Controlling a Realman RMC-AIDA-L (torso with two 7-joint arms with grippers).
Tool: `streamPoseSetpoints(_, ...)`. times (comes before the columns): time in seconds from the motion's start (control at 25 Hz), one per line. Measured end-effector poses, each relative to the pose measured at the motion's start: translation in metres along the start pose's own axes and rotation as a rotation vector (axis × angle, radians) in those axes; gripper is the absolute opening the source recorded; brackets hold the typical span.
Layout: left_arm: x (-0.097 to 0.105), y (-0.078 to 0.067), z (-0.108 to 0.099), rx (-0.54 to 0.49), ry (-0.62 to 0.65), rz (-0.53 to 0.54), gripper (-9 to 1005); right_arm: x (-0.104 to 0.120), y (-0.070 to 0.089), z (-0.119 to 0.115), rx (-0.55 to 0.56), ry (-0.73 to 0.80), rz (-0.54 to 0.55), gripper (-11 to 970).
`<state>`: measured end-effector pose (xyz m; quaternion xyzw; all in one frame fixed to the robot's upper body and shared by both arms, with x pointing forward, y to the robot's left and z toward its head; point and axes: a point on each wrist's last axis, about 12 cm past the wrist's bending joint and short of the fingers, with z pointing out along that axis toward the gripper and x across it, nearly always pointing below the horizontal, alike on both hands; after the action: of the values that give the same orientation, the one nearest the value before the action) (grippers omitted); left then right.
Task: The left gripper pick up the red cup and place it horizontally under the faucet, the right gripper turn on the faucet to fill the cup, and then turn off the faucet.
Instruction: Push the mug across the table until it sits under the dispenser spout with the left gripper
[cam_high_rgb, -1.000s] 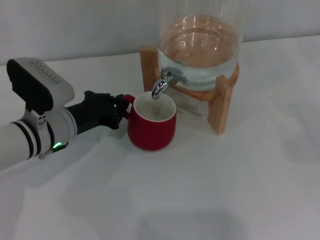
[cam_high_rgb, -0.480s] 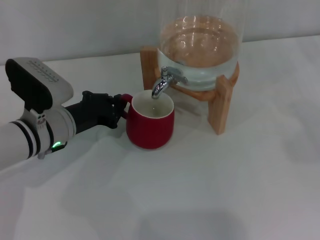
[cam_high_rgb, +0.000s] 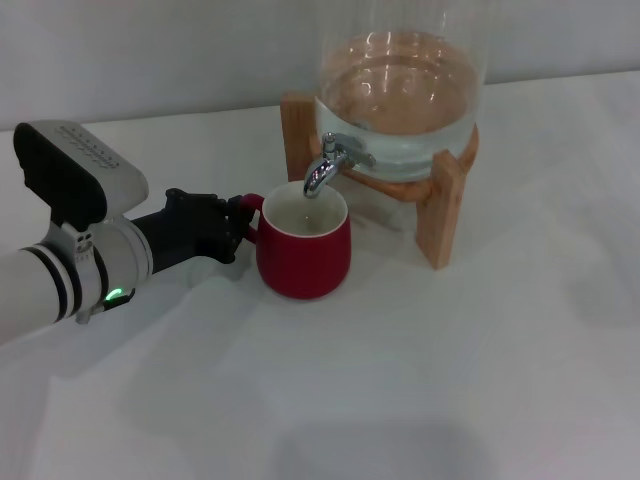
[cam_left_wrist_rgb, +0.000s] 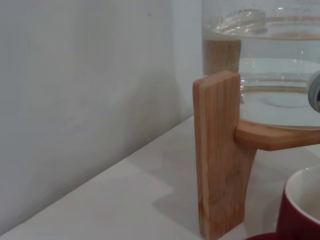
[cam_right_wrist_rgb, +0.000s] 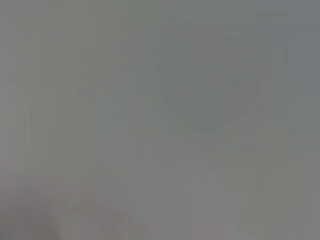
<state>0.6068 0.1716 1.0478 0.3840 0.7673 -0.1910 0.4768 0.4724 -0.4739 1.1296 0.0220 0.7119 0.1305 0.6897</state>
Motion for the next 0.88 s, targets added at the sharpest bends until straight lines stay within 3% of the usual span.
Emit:
streamPoseSetpoints(0.32,0.0009,-0.0020,0.0006,0.009,0.007,-0.006,104,0.0010,-0.0006,-0.0018,0.004,0.003,0.002,723)
streamPoseSetpoints(0.88,0.0008,-0.0019,0.0000,0.012,0.009,-0.040,186,0.0016,-0.0011,-0.0034,0.007,0.005,0.002,724)
